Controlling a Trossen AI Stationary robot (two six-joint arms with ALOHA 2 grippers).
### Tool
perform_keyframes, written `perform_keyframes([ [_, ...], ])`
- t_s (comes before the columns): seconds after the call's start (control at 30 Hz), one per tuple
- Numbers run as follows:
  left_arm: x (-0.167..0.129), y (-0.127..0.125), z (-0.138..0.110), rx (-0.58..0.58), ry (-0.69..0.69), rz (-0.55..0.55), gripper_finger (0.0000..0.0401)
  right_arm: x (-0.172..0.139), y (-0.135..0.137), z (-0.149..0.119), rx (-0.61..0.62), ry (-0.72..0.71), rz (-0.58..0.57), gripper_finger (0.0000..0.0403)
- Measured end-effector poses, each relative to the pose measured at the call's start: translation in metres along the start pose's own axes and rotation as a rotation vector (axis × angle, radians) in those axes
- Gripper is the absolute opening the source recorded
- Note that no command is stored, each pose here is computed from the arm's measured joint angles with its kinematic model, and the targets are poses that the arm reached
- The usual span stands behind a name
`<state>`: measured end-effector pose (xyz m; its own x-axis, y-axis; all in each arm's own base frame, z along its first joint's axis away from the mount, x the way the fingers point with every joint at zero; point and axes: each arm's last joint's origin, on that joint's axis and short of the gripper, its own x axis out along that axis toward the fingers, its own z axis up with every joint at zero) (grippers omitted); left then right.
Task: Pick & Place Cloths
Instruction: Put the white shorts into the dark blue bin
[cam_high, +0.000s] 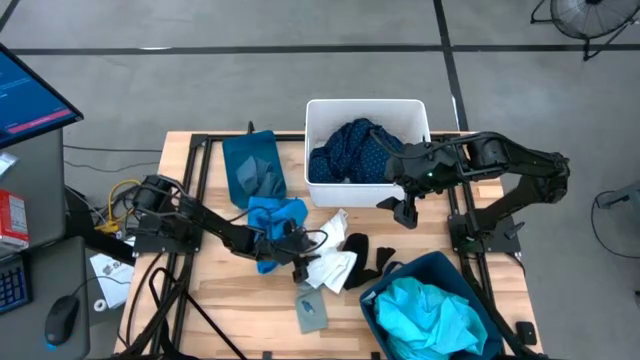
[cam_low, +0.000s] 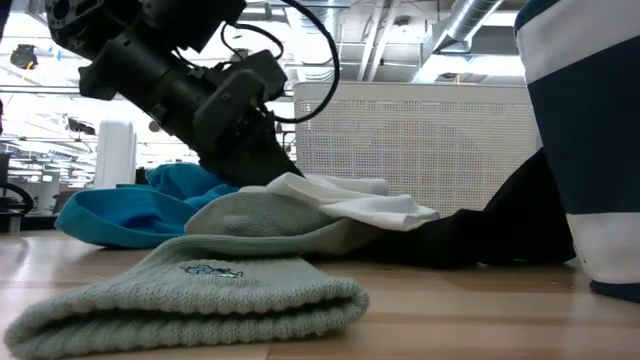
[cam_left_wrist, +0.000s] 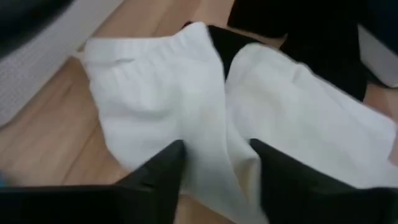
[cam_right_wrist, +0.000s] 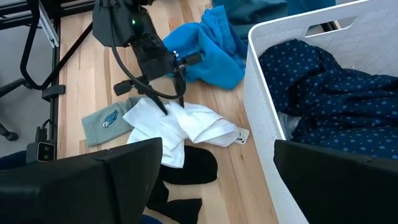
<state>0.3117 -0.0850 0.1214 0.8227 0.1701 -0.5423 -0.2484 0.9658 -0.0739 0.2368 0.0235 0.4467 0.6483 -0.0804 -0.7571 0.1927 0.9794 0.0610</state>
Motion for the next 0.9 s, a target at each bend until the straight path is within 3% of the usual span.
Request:
perform_keyframes([
  [0.2, -0.007, -0.001, 0.011, -0.022, -0.037, -0.02, 0.0018, 0.0, 0.0, 0.0, 0.0, 0.001, 0.0, 0.0301],
  [0.37, -0.028, -0.001, 0.036, -0.048, -0.127, -0.053, 0.0003, 0.0, 0.0, 0.0, 0.0, 0.0, 0.0, 0.0301],
  [0.53, -0.068, 0.004, 0.075, -0.062, -0.3, -0.077, 0.0001, 0.0, 0.002, 0.002, -0.029, -0.021, 0.009, 0.0301],
  [0.9, -0.159, 0.022, 0.151, 0.038, -0.657, -0.073, 0.0, 0.0, 0.026, 0.029, -0.206, -0.314, 0.101, 0.0301],
])
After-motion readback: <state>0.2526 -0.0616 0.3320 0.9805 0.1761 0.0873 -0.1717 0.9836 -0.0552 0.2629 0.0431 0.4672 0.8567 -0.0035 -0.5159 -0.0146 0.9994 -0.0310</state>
